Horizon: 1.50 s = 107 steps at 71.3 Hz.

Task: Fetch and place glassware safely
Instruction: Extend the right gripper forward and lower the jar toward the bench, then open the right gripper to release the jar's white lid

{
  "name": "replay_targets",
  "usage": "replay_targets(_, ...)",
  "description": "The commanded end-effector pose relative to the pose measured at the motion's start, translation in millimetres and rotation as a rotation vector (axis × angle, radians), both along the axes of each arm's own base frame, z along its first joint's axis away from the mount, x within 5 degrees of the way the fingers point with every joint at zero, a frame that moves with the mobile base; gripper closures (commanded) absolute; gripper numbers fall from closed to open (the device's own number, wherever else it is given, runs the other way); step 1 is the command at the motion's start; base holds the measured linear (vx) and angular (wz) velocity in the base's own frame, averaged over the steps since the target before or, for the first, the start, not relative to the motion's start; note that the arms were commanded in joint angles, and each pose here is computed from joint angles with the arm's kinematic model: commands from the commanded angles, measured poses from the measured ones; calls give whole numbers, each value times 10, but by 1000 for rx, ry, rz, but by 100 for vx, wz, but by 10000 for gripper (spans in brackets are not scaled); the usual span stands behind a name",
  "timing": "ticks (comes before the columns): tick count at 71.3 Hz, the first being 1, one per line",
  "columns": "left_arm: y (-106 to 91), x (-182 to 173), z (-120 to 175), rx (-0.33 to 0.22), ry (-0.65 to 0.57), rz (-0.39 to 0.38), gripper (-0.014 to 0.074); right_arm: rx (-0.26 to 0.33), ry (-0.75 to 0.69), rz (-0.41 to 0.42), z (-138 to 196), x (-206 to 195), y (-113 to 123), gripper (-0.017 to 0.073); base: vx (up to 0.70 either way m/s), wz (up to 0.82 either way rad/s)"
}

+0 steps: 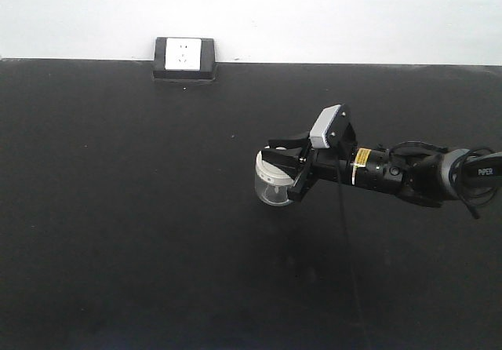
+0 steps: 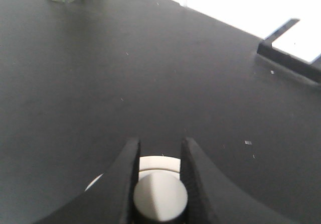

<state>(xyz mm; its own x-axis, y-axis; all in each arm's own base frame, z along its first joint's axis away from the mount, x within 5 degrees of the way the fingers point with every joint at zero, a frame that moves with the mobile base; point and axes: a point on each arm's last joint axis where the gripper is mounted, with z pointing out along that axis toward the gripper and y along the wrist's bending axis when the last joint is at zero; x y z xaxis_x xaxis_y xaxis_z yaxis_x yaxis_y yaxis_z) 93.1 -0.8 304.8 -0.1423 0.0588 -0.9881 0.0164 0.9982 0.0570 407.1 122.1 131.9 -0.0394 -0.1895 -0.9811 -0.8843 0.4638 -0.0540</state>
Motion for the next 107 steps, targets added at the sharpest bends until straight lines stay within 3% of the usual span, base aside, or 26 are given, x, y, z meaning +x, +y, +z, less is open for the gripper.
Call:
replay_targets(1,-14,11,139,-20,-86,-13,601,77,-110,-14,355,75,-16,560,0,0)
replay_targets(25,-14,11,139,-20,-86,-13,601,45,-95,-37,309,97,-29,555,0,0)
replay_targets(35,-14,11,139,-20,-86,-13,601,46,-93,-37,309,97,-29,510,0,0)
replay_targets(44,-14,11,139,-20,-86,-13,601,48,-89,-37,309,97,-29,399,0,0)
replay_targets(60,-14,11,139,-20,-86,-13,601,43,-91,-41,306,100,-31,46,0,0)
replay_targets(72,-14,11,139,-20,-86,-13,601,40,-95,-40,306,100,-31,-105,0,0)
replay_targets(90,-14,11,139,-20,-86,-13,601,47,-112,-45,442,84,-35,-75,0,0)
replay_targets(107,-14,11,139,-20,-86,-13,601,68,-42,-133,756,73,-109,2,0,0)
